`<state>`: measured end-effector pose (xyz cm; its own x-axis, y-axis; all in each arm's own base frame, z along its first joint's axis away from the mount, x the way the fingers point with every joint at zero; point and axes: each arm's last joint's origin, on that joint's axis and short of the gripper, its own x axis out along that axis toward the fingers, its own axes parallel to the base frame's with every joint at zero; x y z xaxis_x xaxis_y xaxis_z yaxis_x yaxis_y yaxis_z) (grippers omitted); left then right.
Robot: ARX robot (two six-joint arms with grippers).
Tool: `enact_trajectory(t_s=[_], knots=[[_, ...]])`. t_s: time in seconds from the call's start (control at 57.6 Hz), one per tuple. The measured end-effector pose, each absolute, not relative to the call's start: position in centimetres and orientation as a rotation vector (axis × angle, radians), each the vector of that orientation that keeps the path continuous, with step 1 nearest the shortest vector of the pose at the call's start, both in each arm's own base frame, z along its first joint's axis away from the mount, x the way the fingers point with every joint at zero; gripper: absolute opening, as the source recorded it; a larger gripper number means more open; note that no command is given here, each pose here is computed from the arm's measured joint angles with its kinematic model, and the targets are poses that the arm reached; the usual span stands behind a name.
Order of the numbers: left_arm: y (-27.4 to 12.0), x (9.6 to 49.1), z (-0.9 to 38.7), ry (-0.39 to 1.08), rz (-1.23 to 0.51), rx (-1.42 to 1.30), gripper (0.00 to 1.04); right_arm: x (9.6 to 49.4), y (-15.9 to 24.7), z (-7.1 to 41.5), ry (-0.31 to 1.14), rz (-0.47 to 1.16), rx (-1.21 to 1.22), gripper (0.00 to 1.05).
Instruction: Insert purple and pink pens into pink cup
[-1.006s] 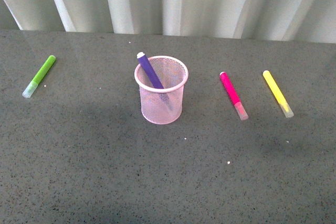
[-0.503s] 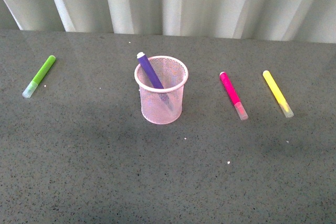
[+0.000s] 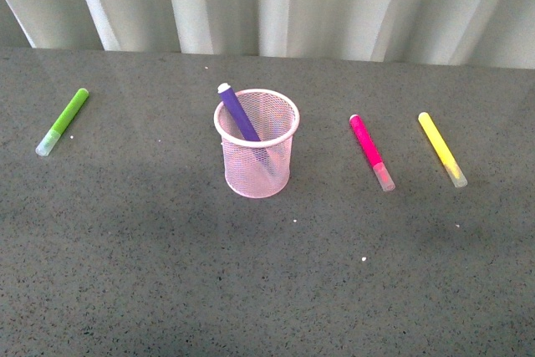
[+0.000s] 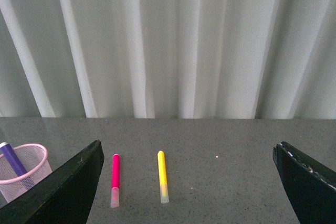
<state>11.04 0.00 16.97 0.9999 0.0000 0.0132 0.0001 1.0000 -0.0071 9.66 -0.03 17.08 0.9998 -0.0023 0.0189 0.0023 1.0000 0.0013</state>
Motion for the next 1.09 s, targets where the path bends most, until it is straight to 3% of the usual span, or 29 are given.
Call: enact_trajectory(t_s=[0.642,0.85,0.971,1.093], knots=[[0.0,9.7,16.6,-0.006,0.000,-0.008,0.04,9.7,0.0,17.1,-0.019,-0.002,0.001,0.98],[0.0,9.7,16.6,-0.006,0.000,-0.007,0.39,9.7,0.0,17.1,-0.021,-0.002,0.007,0.98],[0.0,9.7,16.6,-0.006,0.000,-0.007,0.62,10.3,-0.3,19.9,-0.177,-0.013,0.107,0.98],[0.0,9.7,16.6,-0.006,0.000,-0.007,0.84,12.7,-0.4,25.8,-0.384,-0.065,0.116,0.98]])
